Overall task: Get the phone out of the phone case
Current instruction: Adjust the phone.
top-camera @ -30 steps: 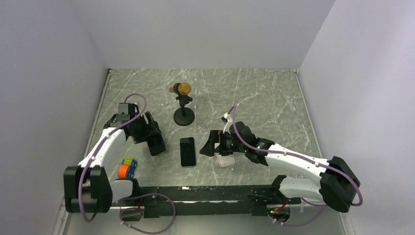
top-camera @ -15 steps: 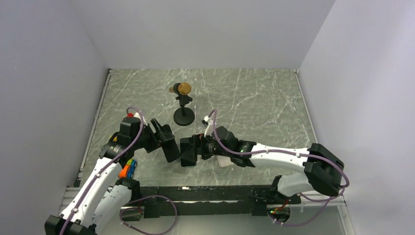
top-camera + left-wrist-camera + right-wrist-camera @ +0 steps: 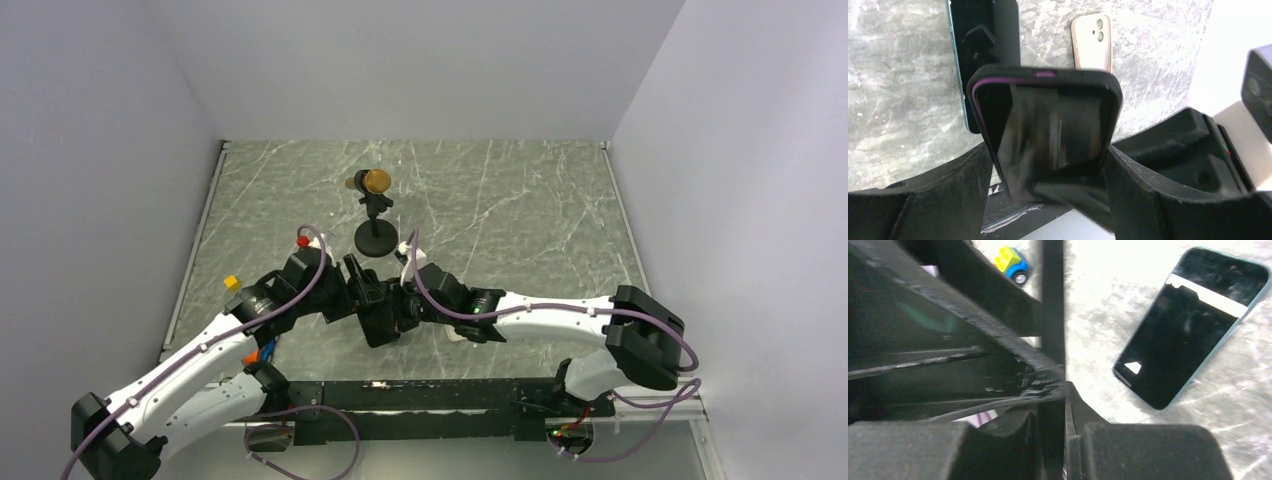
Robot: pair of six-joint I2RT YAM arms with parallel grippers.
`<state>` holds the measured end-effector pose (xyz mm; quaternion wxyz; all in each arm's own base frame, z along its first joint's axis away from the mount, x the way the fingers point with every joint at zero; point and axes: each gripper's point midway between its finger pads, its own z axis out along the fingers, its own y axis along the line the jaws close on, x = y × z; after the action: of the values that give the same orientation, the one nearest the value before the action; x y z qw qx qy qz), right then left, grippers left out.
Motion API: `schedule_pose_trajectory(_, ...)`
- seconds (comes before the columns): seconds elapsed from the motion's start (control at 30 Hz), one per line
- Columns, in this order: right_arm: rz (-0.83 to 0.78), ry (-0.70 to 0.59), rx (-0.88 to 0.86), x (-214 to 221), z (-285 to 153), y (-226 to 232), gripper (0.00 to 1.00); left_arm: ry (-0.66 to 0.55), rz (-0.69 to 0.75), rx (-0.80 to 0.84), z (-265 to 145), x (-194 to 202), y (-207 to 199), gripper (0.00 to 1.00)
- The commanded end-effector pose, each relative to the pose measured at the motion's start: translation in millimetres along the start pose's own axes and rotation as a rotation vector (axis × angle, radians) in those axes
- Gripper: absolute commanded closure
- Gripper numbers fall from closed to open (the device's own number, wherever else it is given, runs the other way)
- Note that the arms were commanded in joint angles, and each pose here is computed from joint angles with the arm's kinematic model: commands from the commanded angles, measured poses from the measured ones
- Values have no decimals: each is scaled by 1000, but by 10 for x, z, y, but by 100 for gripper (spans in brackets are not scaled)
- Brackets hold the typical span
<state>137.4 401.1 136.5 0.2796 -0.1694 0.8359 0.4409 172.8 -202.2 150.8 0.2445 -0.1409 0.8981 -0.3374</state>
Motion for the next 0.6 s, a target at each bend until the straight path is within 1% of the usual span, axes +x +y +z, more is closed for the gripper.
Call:
schedule_pose_trajectory(0.0,15,-59,-14,-102,-58,54,100,-98,-13,94,-107,-221,-430,100)
schedule_pose_trajectory(0.03,21,-66,-25,-91,-92,50,100,-97,-4,102,-106,-226,-456,100)
schedule_pose_trajectory(0.07,19,-80,-50,-100,-136,76,100,-100,16,115,-111,-235,-488,90)
schedule_pose_trajectory(0.1,9,-86,-71,-106,-182,91,100,-100,36,127,-128,-245,-520,69)
schedule_pose_trajectory(0.13,-1,-88,-89,-100,-237,111,100,-100,64,153,-152,-247,-574,43)
schedule_pose_trajectory(0.2,-24,-105,-120,-121,-379,144,100,-119,144,237,-231,-268,-710,4)
schedule_pose_trajectory(0.23,-31,-119,-140,-134,-465,159,100,-139,184,278,-285,-283,-763,1)
schedule_pose_trajectory(0.27,-34,-137,-168,-161,-555,186,100,-162,211,311,-332,-302,-797,1)
schedule_pose_trajectory(0.37,-48,-189,-266,-239,-858,274,100,-227,292,416,-497,-330,-905,1)
schedule_pose_trajectory(0.43,-73,-214,-342,-302,-1061,379,100,-247,348,507,-602,-301,-1015,2)
schedule_pose_trajectory(0.57,-109,-260,-453,-389,-1403,548,100,-215,411,663,-716,-179,-1230,21)
